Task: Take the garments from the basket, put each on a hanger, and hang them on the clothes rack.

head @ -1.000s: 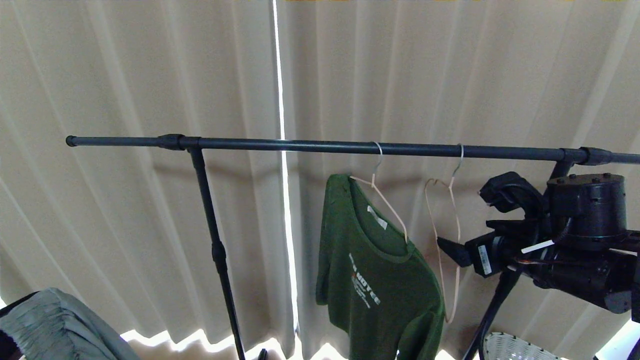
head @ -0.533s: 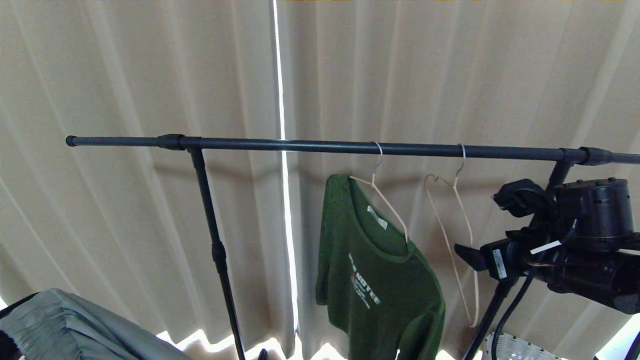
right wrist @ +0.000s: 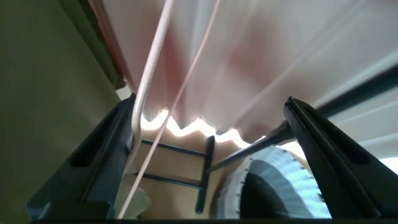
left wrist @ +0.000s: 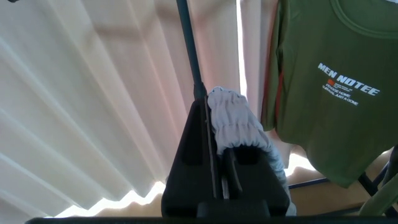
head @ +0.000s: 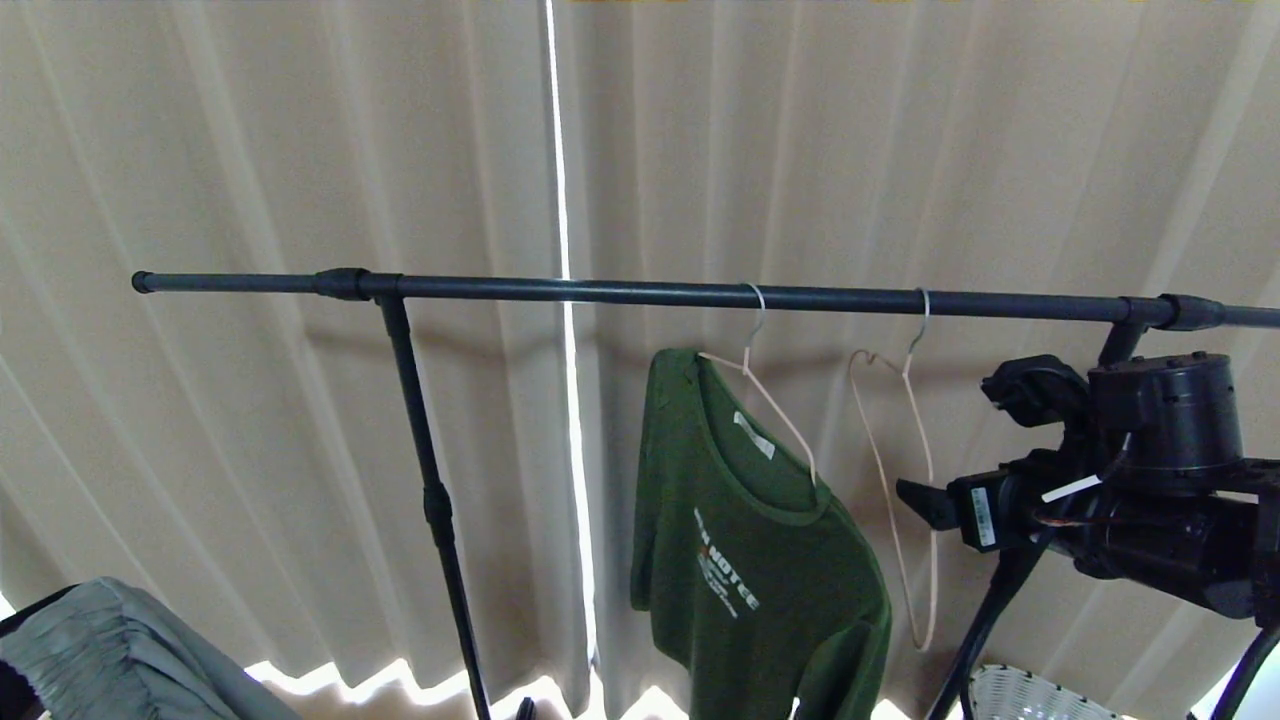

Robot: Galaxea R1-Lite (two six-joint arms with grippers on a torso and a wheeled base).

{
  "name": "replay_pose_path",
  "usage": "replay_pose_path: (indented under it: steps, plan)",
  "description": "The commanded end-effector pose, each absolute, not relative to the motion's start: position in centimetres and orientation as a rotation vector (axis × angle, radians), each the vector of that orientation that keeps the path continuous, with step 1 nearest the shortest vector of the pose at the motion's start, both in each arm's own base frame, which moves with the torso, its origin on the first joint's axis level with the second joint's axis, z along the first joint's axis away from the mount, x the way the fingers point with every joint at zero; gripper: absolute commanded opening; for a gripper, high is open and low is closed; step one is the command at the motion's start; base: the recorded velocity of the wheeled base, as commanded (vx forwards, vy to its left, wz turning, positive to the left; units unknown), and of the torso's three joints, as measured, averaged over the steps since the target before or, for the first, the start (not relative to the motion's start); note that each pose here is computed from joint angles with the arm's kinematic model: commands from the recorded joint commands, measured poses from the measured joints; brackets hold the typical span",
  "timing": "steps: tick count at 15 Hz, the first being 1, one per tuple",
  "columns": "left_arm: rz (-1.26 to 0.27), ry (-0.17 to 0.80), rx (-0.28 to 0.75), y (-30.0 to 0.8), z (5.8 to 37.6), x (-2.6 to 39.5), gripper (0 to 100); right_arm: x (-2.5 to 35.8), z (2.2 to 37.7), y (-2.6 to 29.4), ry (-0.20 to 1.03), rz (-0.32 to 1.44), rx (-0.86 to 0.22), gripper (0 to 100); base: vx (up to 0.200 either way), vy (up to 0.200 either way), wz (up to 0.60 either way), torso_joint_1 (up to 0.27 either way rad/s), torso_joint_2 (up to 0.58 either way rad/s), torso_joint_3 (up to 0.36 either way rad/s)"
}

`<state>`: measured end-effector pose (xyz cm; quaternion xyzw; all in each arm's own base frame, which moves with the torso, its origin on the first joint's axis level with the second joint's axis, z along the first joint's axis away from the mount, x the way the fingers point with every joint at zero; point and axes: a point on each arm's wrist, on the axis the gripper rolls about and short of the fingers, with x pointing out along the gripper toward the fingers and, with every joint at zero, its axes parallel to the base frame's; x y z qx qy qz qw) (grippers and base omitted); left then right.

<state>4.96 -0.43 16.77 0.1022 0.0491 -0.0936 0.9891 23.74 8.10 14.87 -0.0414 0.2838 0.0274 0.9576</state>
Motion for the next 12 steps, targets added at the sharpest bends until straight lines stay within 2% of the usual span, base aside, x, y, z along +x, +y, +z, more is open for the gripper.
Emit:
replay_pose_path:
  steps: [1,12]
  plan:
    - [-0.188,0.099,0.205,-0.43,16.78,4.97,0,24.28,14.33,9.08,0.596,0.074,-0.076,100,0.0,0.0,0.0,0.0,0.0,0.0]
    - [-0.188,0.102,0.203,-0.43,16.72,4.96,0,24.5,14.27,9.47,0.597,0.08,-0.068,100,0.0,0.0,0.0,0.0,0.0,0.0]
